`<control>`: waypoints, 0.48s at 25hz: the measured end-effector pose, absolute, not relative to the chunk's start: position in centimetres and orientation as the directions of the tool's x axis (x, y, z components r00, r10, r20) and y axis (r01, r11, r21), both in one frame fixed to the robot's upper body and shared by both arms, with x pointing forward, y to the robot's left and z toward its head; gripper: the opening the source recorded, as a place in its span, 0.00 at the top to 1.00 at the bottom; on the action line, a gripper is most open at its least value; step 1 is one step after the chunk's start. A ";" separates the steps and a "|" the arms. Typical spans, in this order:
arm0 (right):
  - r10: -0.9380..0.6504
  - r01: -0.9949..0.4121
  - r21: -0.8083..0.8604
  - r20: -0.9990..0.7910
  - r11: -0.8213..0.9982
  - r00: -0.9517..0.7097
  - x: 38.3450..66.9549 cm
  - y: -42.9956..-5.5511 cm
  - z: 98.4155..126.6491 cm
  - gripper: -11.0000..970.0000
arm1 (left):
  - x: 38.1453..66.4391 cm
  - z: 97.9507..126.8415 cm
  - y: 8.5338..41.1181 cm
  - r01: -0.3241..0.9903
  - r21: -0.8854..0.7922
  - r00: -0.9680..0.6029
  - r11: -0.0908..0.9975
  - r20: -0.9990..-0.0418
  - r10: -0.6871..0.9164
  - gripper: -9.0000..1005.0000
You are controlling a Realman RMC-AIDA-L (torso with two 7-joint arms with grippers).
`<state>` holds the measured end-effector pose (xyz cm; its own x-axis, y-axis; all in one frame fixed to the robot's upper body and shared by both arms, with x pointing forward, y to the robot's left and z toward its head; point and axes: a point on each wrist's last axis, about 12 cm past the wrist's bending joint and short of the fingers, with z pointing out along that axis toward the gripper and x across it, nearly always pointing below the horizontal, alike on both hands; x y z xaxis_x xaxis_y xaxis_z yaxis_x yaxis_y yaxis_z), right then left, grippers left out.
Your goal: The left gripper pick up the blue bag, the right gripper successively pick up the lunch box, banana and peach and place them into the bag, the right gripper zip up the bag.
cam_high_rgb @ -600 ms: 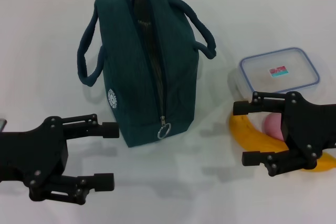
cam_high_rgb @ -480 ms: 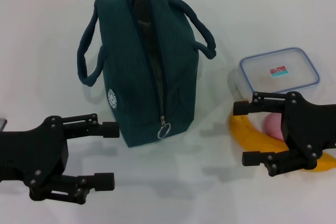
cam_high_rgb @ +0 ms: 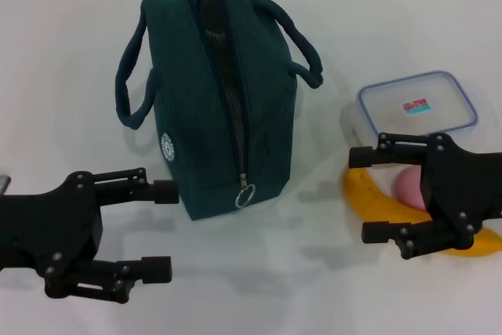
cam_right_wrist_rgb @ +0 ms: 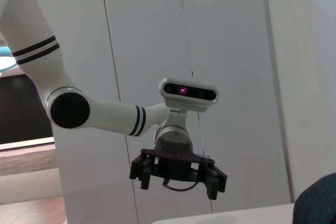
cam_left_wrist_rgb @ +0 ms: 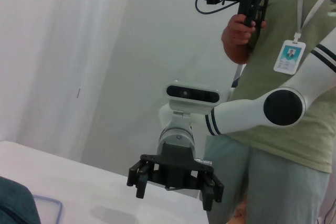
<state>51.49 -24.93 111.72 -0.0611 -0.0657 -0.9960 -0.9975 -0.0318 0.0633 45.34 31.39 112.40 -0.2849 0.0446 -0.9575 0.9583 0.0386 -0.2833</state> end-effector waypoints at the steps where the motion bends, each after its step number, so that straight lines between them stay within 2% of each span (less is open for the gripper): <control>1: -0.067 -0.998 0.063 -0.996 -0.030 -0.061 51.5 -25.0 111.7 0.14 | 45.3 112.4 31.4 0.959 -0.282 -0.284 0.040 -0.958 0.043 0.14; 8: -0.057 -0.998 0.059 -0.997 0.010 -0.059 51.7 -25.7 111.9 0.14 | 45.8 112.7 31.5 0.963 -0.263 -0.265 0.064 -0.964 0.019 0.14; 12: -0.040 -0.997 0.059 -0.997 0.041 -0.061 51.7 -26.4 112.0 0.14 | 46.9 113.8 32.8 0.953 -0.239 -0.224 0.186 -0.970 -0.098 0.14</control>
